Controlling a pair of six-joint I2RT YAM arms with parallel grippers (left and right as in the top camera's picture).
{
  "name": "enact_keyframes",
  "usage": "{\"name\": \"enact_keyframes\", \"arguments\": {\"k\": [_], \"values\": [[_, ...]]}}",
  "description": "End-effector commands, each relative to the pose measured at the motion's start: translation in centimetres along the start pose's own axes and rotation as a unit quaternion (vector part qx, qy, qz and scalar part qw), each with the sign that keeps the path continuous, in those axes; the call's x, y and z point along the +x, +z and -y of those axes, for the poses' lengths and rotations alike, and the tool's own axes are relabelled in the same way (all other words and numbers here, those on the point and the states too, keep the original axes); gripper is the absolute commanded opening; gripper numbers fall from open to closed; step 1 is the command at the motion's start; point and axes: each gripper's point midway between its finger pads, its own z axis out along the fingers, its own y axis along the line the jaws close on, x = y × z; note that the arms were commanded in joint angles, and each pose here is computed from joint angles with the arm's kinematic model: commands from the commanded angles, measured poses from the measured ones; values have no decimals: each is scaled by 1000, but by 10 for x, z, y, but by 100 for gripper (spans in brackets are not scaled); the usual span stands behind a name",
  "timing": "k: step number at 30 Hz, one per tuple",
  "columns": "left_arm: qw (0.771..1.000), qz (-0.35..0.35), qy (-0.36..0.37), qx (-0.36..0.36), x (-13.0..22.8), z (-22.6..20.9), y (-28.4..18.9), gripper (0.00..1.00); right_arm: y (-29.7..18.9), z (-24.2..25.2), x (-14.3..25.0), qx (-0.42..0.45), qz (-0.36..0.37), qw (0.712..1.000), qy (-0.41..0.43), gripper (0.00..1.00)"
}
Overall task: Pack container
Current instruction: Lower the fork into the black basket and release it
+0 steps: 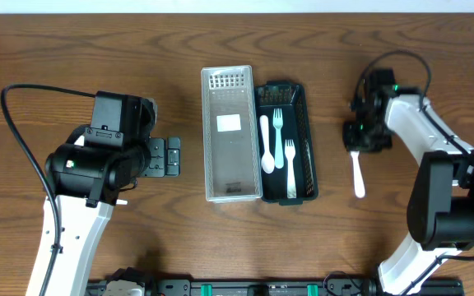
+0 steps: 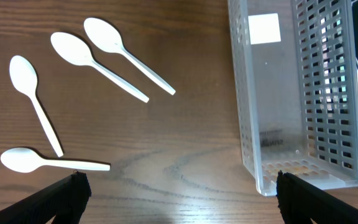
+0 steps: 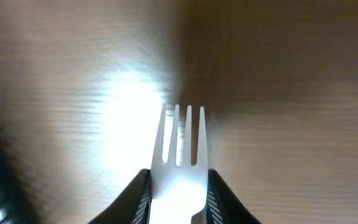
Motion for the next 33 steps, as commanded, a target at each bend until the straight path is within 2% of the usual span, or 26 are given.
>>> {"name": "enact_keyframes", "arguments": {"k": [1,6,9,12,14,24,26,33], "values": [[1000,0,-5,-7,-1,-3,1,98,-64,-27,-40,-14,79,997,-11,1],[1000,0,-5,-7,-1,-3,1,98,-144,-76,-64,-33,155,986,-47,1],[1000,0,-5,-7,-1,-3,1,98,-158,-99,-65,-50,171,984,-22,1],[1000,0,-5,-7,-1,-3,1,98,-146,-113,-56,-65,148,985,55,1],[1000,-1,-5,-7,-1,-3,1,98,-131,-122,-49,-64,129,987,74,1],[1000,-1,-5,-7,-1,-3,1,98,-43,-157,-9,-51,81,995,2,2],[1000,-1,-5,-7,-1,-3,1,98,-34,-160,-2,-49,76,996,-8,6],[1000,-1,-5,-7,-1,-3,1,98,-29,-163,3,-47,72,996,-24,36]]}}
